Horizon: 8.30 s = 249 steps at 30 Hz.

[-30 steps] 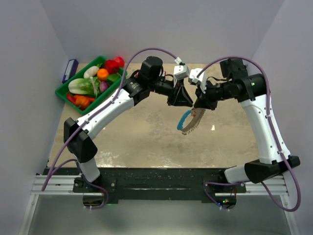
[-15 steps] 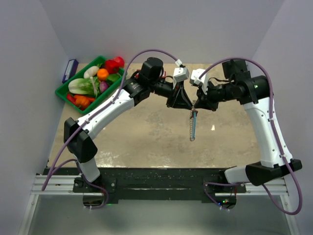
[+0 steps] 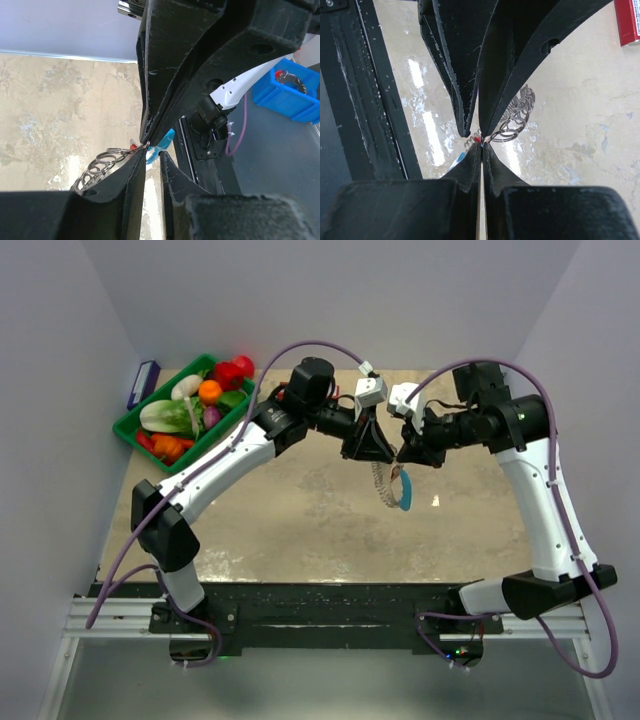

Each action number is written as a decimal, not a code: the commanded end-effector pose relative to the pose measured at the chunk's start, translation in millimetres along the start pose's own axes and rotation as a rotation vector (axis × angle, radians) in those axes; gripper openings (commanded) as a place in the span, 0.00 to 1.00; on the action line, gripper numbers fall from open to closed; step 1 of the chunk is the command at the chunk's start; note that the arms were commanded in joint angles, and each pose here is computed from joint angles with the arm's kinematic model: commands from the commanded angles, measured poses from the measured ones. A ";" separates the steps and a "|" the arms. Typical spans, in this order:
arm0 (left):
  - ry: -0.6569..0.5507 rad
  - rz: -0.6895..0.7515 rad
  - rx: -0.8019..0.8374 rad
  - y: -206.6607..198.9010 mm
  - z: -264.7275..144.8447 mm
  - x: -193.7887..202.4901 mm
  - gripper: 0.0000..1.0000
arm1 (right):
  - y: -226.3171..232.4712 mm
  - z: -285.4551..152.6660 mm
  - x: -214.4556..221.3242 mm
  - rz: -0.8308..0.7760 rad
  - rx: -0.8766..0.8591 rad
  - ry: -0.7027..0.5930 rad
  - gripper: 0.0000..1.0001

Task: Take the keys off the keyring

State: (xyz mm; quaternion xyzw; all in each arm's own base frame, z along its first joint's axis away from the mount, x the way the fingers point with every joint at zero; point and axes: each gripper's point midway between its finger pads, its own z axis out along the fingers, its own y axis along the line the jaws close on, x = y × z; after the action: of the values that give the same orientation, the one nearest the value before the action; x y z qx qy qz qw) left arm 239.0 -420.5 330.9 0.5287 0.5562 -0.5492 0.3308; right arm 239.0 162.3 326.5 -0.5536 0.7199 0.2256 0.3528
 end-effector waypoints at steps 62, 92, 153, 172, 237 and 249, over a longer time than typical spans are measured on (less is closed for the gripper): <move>-0.018 0.025 0.016 -7.1 5.7 -8.8 0.21 | 1.8 -5.8 -8.0 -0.003 0.022 -0.027 0.00; 0.001 -0.007 0.040 -4.9 21.4 -0.2 0.02 | 9.5 6.1 -1.2 -0.010 -0.029 -0.028 0.00; -0.028 -0.024 0.093 -17.3 18.8 -14.6 0.00 | 7.0 27.1 23.0 0.016 -0.053 0.046 0.00; -0.058 0.012 0.211 -42.8 1.0 -27.7 0.00 | 9.3 -22.8 -24.1 -0.096 0.127 -0.162 0.57; -0.174 -0.011 0.097 -24.9 -30.2 -57.6 0.00 | 32.3 -20.8 -28.6 0.002 0.078 -0.484 0.00; -0.186 -0.002 0.081 -24.8 -35.5 -66.5 0.00 | 29.9 -1.9 -0.8 0.018 0.094 -0.398 0.00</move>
State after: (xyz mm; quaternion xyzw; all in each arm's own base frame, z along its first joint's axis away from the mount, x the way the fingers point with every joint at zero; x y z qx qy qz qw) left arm 234.9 -407.5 361.6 0.4786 0.5343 -0.6313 0.2947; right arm 216.8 172.9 339.7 -0.4624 0.6453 0.3115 0.5222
